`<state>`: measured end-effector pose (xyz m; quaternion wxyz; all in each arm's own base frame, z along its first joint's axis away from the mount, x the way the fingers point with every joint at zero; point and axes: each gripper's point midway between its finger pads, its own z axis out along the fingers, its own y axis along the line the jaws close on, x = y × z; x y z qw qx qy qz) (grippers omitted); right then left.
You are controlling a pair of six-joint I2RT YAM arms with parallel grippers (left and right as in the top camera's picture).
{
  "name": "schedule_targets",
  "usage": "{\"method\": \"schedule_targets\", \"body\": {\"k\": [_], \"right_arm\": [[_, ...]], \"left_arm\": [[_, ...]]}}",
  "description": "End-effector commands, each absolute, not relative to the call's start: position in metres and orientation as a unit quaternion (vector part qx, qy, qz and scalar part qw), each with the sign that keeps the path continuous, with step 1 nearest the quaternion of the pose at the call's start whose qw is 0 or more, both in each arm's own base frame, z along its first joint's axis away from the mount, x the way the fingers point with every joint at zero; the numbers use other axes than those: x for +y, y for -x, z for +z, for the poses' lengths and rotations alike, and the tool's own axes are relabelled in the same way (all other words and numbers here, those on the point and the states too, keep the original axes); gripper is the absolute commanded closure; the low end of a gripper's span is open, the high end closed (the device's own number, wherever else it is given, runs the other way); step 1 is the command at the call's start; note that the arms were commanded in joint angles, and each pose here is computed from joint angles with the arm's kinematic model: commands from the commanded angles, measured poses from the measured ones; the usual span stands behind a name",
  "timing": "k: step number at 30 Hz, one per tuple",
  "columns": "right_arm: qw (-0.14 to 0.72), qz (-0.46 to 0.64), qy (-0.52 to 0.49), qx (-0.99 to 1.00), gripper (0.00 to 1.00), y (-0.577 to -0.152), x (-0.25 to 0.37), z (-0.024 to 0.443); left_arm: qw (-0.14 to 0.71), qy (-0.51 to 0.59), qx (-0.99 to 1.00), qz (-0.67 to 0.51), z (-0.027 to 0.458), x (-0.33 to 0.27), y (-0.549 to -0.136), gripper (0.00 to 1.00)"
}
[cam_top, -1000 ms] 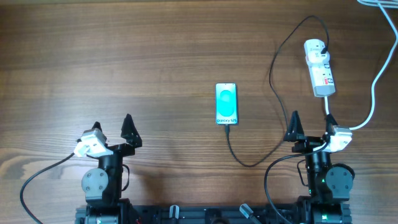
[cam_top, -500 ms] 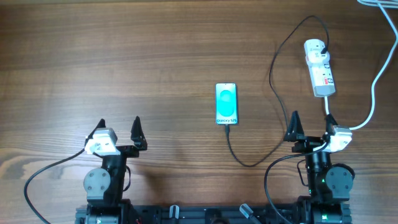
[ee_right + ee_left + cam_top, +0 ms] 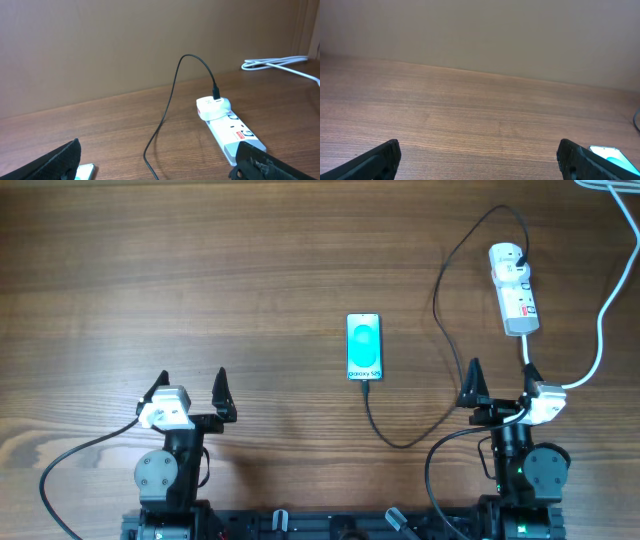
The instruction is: Plug charger to phone and switch on socket
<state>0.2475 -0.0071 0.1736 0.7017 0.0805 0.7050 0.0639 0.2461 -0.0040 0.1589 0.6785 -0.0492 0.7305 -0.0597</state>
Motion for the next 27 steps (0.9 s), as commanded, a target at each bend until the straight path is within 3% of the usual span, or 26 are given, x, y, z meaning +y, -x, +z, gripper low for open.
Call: {"method": "schedule_targets", "body": {"k": [1,27], "right_arm": [[0.707,0.061,-0.087,0.699,0.0,-0.2466,-0.0101,0.1768],[0.709,0.024,-0.026,0.704,0.0,-0.2467,-0.0042,0.1765]], "left_arm": [[0.678,0.033,0.732,-0.06,0.157,-0.008,-0.246,0.0],[0.678,0.033,0.732,-0.06,0.157,-0.0079,-0.246,0.0]]}}
